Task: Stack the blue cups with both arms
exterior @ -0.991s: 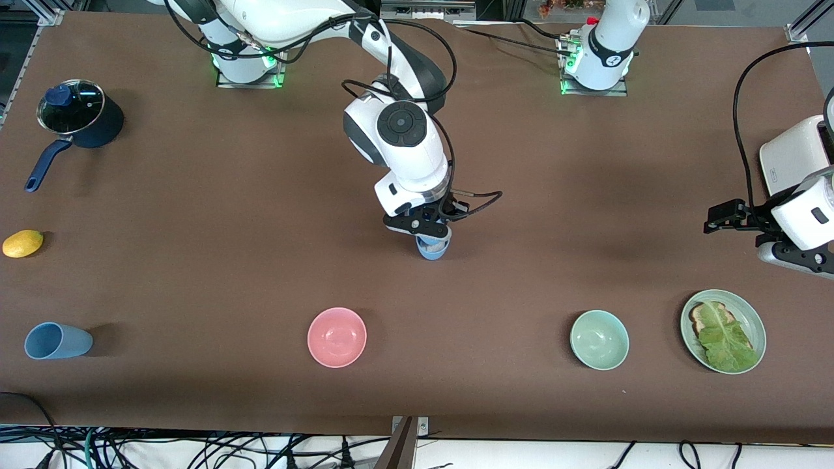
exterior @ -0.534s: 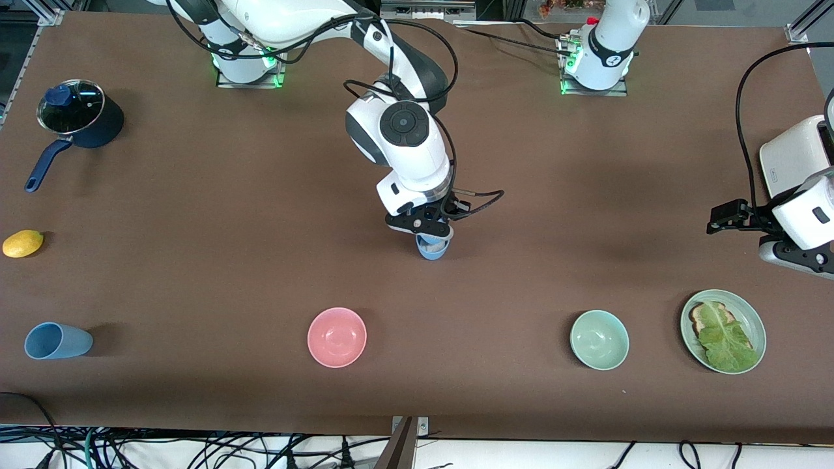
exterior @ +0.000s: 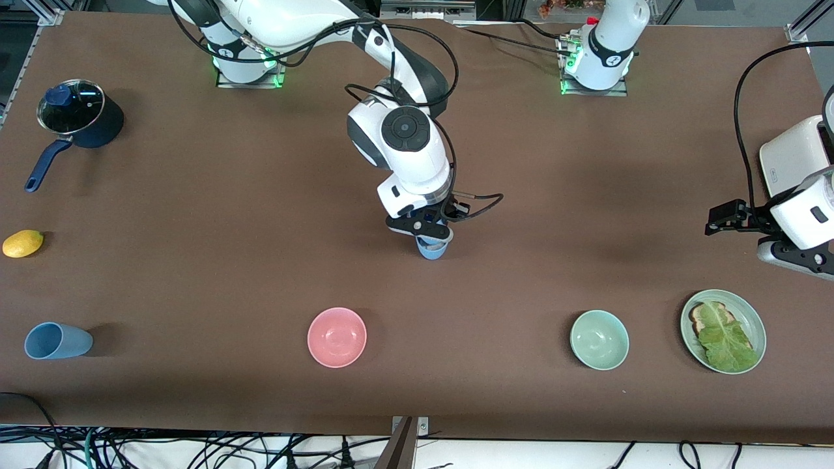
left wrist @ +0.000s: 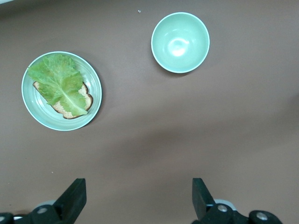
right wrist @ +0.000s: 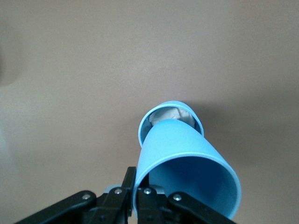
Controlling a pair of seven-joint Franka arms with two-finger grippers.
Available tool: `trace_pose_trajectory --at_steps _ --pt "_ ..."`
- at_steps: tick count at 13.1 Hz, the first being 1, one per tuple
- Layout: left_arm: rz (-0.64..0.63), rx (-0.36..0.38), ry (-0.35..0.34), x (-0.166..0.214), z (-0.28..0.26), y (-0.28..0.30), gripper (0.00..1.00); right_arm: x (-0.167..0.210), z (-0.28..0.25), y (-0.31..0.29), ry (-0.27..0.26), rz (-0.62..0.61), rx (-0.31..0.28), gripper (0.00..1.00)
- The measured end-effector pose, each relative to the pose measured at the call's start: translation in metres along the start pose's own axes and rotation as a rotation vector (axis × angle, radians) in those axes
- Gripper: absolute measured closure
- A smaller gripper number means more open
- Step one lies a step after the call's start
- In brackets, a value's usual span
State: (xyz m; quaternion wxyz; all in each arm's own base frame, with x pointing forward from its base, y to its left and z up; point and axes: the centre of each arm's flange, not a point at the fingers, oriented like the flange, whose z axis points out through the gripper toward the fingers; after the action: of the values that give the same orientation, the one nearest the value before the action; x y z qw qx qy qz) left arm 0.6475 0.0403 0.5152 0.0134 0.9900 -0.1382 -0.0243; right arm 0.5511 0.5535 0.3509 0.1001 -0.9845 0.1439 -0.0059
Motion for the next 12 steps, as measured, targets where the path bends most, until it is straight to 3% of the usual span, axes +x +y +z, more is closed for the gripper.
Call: trace_pose_trajectory --at_steps 5,10,12 --pt "0.011 0.000 0.009 0.002 -0.004 0.006 0.00 0.007 -0.005 -0.002 0.036 -0.003 0.037 0.90" --pt "0.002 0.017 0.061 0.001 -0.036 0.008 0.00 0.012 -0.003 -0.001 0.082 -0.091 0.019 0.40" --pt "-0.057 0.011 0.060 -0.001 -0.039 0.009 0.01 0.015 -0.004 0.002 0.090 -0.131 0.000 0.17"
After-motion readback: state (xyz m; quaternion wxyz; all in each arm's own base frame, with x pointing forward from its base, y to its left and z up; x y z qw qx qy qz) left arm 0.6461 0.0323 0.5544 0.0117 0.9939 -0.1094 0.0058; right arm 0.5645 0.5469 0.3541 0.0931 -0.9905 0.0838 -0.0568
